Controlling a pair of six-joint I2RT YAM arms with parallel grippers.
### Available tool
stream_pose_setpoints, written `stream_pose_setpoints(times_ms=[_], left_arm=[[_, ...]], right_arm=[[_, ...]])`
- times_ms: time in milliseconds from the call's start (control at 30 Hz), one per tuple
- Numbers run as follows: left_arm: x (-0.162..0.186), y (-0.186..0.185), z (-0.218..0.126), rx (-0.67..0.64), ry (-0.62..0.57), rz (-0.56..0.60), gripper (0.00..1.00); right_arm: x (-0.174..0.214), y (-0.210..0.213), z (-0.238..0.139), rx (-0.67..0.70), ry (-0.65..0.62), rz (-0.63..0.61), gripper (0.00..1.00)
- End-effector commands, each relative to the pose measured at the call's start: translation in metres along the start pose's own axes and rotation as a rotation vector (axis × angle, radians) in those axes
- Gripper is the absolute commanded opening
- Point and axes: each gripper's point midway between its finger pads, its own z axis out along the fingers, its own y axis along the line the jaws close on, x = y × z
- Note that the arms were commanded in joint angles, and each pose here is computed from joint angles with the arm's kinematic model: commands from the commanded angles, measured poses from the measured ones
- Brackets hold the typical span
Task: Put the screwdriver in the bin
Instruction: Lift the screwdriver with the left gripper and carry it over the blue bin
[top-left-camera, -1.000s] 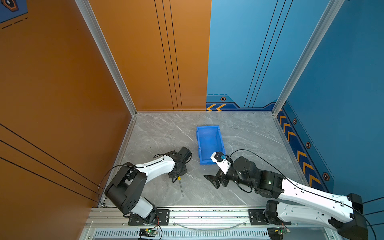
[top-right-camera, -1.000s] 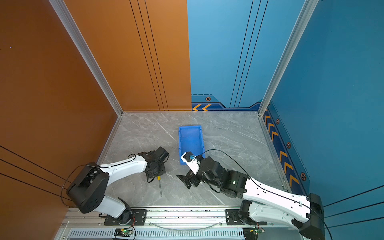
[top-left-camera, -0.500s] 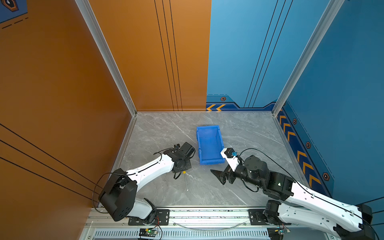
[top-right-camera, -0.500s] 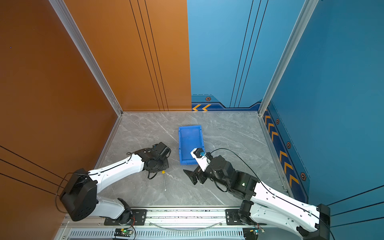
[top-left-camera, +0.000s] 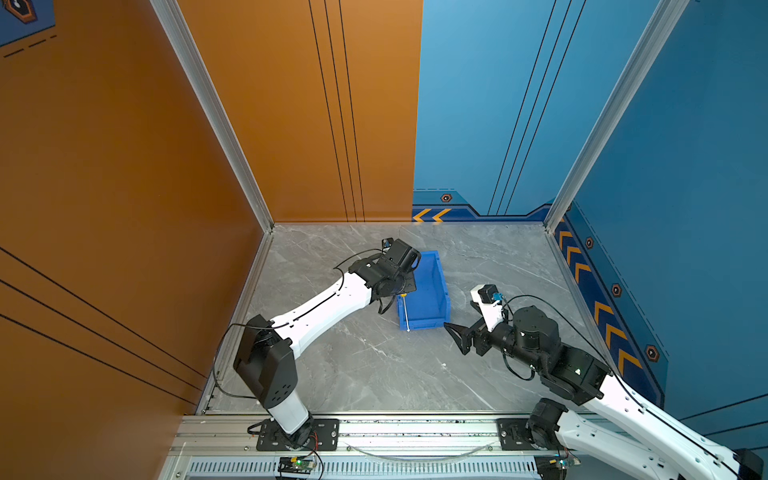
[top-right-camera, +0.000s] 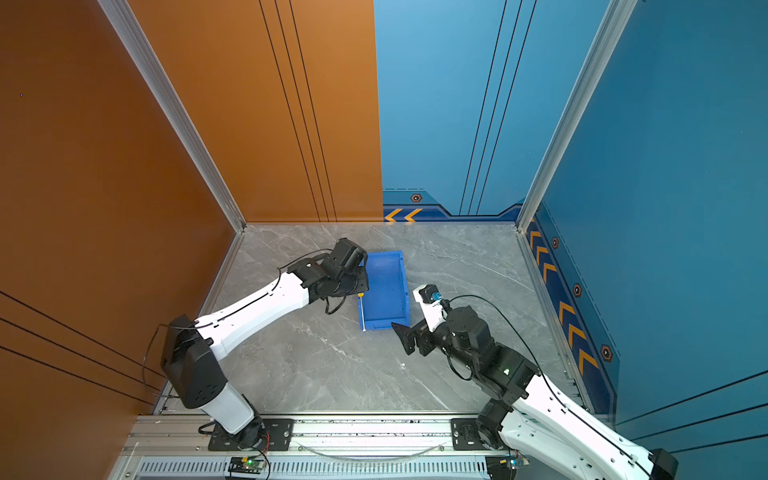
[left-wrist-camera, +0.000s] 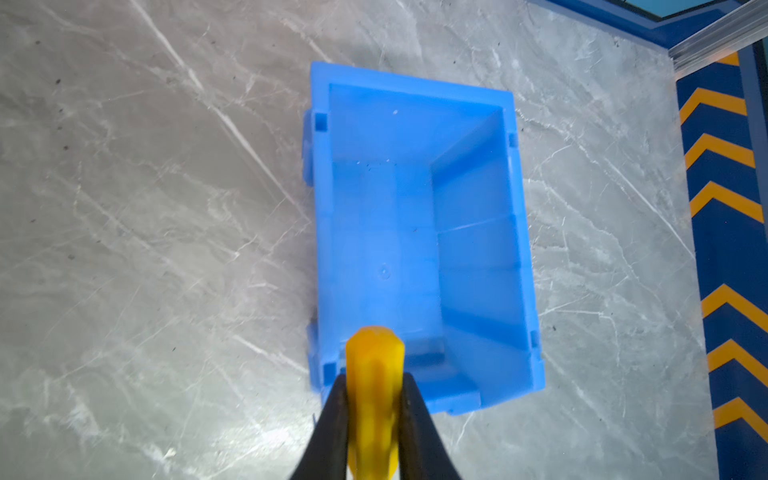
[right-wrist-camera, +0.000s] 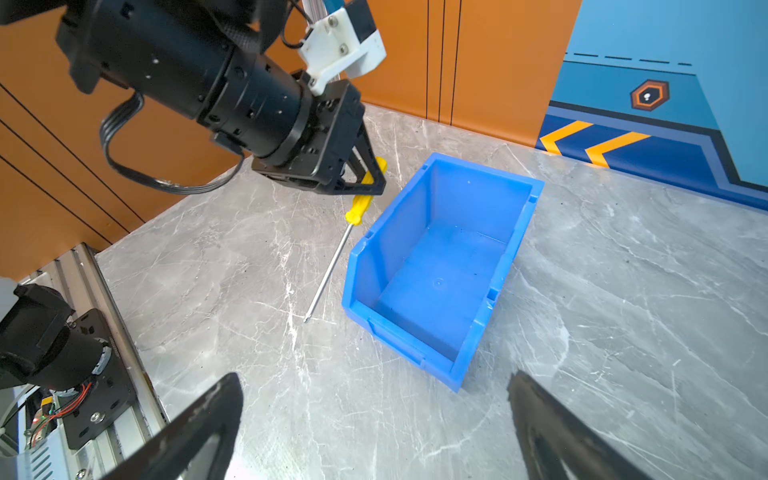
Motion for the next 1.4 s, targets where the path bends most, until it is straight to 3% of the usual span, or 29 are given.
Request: stream_pose_setpoints(times_ms=[0,300,667,1367], left_arm=[[-0.009,-0.016,0.017,-0.011,-0.003,0.052,0.0],[-0.026,-0.042,0.064,-0.034,-0.024,0.029,0.0],[-0.026,-0.038,0.112,-0.109,-0.028,0.038,0.0],[0.001,-0.007,0.164,-0.243,0.009,0.043,0.0]], right_arm=[[0.011,-0.003,-0.004,-0.008,0.043,0.026,1.0],[0.015,-0.015,-0.014,0.033,0.055,0.05,1.0],[0.015,-0.022,-0.013,0.071,0.054,0.072,1.0],[0.017,-0.037,-0.012,0.132,0.058,0.091,1.0]])
